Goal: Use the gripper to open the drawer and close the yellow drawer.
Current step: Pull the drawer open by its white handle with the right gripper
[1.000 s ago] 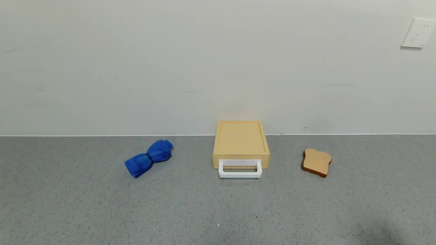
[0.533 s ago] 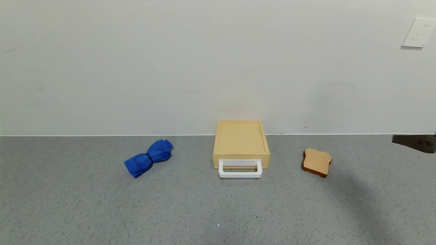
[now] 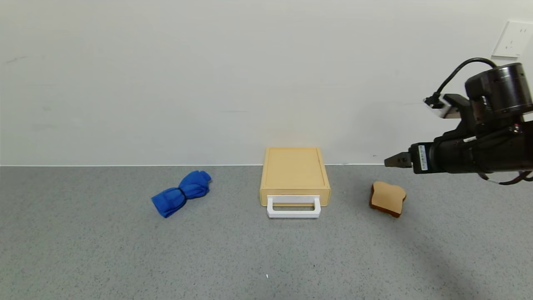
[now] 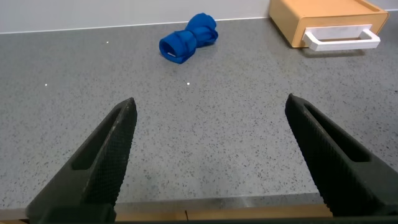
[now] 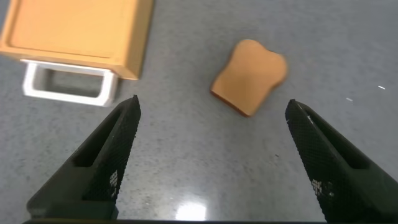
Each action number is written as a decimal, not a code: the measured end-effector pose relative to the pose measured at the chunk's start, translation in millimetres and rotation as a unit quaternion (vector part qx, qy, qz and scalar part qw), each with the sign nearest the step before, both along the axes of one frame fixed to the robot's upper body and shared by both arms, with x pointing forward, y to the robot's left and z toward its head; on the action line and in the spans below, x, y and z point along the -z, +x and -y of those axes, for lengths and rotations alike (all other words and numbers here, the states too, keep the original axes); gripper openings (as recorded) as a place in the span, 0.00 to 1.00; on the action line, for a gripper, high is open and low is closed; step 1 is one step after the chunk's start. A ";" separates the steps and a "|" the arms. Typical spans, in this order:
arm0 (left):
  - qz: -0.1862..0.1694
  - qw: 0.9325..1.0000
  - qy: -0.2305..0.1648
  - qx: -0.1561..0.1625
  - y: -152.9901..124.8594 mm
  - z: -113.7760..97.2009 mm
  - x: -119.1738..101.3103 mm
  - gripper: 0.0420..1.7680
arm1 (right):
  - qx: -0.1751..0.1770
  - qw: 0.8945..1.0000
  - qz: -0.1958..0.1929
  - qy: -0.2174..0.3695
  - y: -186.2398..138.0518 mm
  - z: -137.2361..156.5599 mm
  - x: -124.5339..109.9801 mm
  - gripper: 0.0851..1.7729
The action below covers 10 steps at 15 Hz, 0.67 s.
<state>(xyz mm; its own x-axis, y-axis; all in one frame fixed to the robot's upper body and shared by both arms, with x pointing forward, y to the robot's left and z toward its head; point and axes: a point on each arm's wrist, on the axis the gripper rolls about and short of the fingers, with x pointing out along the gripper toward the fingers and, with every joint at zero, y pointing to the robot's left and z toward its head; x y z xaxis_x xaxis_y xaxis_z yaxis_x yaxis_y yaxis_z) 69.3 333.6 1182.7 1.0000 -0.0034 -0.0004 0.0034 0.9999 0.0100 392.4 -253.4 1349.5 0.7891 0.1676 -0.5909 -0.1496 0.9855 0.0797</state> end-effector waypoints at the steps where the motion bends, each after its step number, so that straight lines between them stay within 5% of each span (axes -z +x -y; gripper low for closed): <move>1: 0.000 1.000 0.000 0.000 0.0 0.0 0.0 0.97 | -0.032 0.999 -0.007 0.010 6.7 -8.1 3.3 0.96; 6: 0.001 1.000 0.000 0.000 0.0 0.0 -0.1 0.97 | -0.181 0.983 -0.009 0.010 20.7 -21.2 12.1 0.96; 10: 0.001 1.000 -0.002 -0.001 0.0 0.0 -0.2 0.97 | -0.290 0.957 0.008 -0.002 22.1 -26.3 16.4 0.96</move>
